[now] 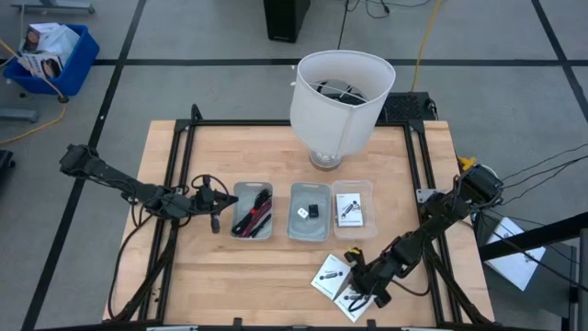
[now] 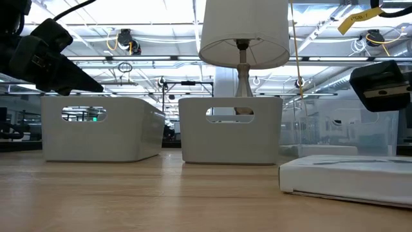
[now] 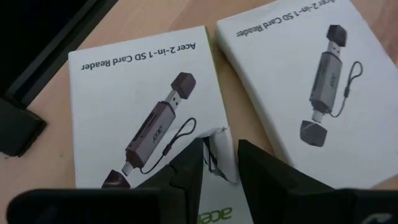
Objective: Pick and place items into bin
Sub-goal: Put the bottom white card reader box into the transparent bin
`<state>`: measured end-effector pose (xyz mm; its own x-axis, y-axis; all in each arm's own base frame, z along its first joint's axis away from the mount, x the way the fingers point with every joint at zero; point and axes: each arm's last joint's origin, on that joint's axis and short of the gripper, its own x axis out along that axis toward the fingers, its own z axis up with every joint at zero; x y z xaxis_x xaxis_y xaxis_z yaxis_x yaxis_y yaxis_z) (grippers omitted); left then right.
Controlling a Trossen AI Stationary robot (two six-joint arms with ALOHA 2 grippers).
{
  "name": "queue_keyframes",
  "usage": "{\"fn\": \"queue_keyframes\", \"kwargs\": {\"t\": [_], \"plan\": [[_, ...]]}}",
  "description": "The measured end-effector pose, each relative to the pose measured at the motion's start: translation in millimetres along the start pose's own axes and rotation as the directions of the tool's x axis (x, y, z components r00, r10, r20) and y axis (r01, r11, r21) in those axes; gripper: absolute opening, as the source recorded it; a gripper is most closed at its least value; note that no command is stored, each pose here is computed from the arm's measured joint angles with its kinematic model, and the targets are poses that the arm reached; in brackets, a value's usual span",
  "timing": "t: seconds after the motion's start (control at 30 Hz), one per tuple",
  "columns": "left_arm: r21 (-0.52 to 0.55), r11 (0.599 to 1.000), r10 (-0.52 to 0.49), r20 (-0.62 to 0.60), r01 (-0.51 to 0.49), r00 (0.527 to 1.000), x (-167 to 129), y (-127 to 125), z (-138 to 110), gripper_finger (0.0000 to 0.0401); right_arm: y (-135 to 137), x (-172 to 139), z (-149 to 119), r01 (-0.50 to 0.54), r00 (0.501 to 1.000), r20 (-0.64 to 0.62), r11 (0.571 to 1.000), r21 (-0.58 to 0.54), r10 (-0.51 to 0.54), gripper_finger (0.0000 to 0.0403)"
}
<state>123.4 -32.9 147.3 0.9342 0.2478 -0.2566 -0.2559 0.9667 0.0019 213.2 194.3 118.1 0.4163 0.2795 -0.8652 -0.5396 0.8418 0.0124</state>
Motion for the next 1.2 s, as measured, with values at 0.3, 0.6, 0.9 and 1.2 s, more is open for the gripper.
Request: {"fn": "queue_keyframes", "kwargs": {"t": [0.3, 0.6, 0.9, 1.2], "plan": [[0.0, 1.0, 0.0, 0.0, 0.0, 1.0, 0, 0, 0, 0.0031, -1, 0, 0, -0.033, 0.999, -0.005, 0.999, 0.038, 0.034, 0.0011], [-0.017, 1.0, -0.002, 0.0, 0.002, 1.0, 0, 0, 0, 0.0031, 0, -37, 23, -0.005, 0.999, 0.042, 0.993, 0.114, 0.0, 0.0003], [-0.021, 1.0, -0.002, 0.001, 0.002, 1.0, 0, 0, 0, 0.0031, -6, -127, 70, 0.279, 0.956, 0.017, 0.921, 0.271, -0.294, 0.0001], [-0.028, 1.0, -0.002, 0.001, 0.002, 1.0, 0, 0, 0, 0.0031, -49, -197, 77, 0.396, 0.822, 0.065, 0.65, 0.648, -0.566, 0.0001]]}}
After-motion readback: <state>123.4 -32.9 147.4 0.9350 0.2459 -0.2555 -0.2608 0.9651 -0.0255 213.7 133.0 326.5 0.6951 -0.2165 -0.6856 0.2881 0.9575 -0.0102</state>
